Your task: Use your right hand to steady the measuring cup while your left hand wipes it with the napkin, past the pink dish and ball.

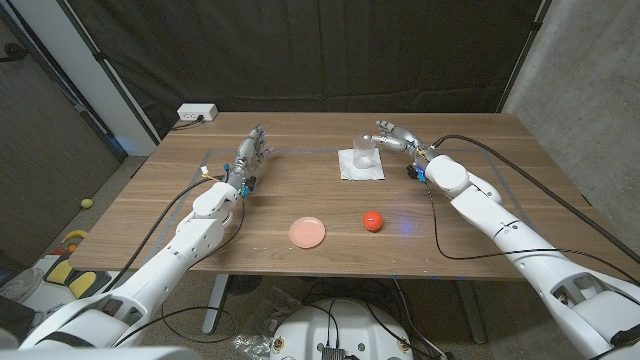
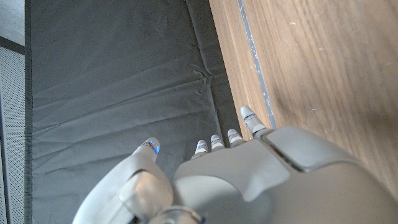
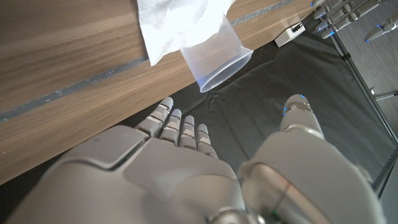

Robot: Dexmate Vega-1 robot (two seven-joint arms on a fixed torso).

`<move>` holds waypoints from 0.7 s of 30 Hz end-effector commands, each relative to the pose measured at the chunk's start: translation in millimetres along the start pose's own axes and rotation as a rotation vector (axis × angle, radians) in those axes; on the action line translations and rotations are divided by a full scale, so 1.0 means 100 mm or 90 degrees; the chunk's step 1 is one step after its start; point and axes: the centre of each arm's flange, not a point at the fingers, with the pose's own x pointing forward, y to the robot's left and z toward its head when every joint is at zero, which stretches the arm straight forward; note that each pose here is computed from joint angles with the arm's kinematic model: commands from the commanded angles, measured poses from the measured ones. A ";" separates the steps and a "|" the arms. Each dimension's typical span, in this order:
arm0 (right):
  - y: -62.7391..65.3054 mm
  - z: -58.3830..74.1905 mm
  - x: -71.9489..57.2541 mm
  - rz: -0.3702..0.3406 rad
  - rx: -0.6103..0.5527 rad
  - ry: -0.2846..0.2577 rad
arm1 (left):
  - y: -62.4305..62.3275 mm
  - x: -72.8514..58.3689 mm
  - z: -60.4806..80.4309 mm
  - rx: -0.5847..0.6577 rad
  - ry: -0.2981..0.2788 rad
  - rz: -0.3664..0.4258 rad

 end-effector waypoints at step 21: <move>0.27 0.15 0.24 0.075 -0.147 0.011 | 0.06 -0.04 0.00 -0.003 0.000 0.012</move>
